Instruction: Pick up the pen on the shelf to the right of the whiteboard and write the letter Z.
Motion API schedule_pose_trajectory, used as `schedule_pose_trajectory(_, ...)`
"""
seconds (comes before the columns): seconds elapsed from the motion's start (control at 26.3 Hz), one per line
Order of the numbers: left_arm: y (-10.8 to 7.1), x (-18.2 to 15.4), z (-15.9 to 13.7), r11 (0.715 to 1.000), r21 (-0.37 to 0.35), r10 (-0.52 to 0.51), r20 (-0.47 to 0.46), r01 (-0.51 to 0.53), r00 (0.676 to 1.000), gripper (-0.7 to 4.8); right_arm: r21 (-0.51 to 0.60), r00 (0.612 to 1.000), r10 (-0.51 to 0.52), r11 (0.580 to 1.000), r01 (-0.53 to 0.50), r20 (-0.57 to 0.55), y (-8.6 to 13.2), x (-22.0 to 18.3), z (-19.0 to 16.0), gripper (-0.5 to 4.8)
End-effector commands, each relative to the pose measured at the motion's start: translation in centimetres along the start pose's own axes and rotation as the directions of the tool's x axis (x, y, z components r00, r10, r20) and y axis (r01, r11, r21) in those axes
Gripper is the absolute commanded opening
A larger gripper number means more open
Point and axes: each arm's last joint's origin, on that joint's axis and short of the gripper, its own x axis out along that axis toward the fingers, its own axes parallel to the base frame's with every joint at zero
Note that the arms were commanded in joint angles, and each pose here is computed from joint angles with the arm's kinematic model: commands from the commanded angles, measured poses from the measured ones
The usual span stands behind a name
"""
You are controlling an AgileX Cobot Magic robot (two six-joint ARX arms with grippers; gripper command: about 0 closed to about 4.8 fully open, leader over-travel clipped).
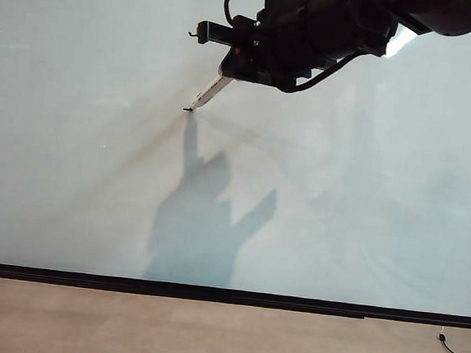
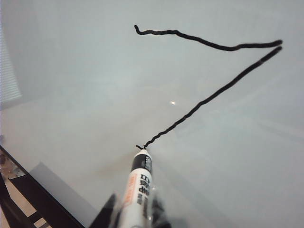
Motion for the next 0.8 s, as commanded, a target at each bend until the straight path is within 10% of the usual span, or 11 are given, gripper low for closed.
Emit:
schedule_pose_trajectory(0.04, 0.0, 0.0, 0.1, 1.0, 0.004, 0.0, 0.007, 0.0, 1.0, -0.05, -0.001, 0.996, -0.081, 0.997, 0.081, 0.027, -0.8, -0.1, 0.7, -0.09)
schedule_pose_trajectory(0.8, 0.0, 0.0, 0.1, 1.0, 0.004, -0.001, 0.006, 0.001, 1.0, -0.05, -0.003, 0.989, -0.14, 0.99, 0.14, 0.04, -3.2, -2.5, 1.0, -0.09)
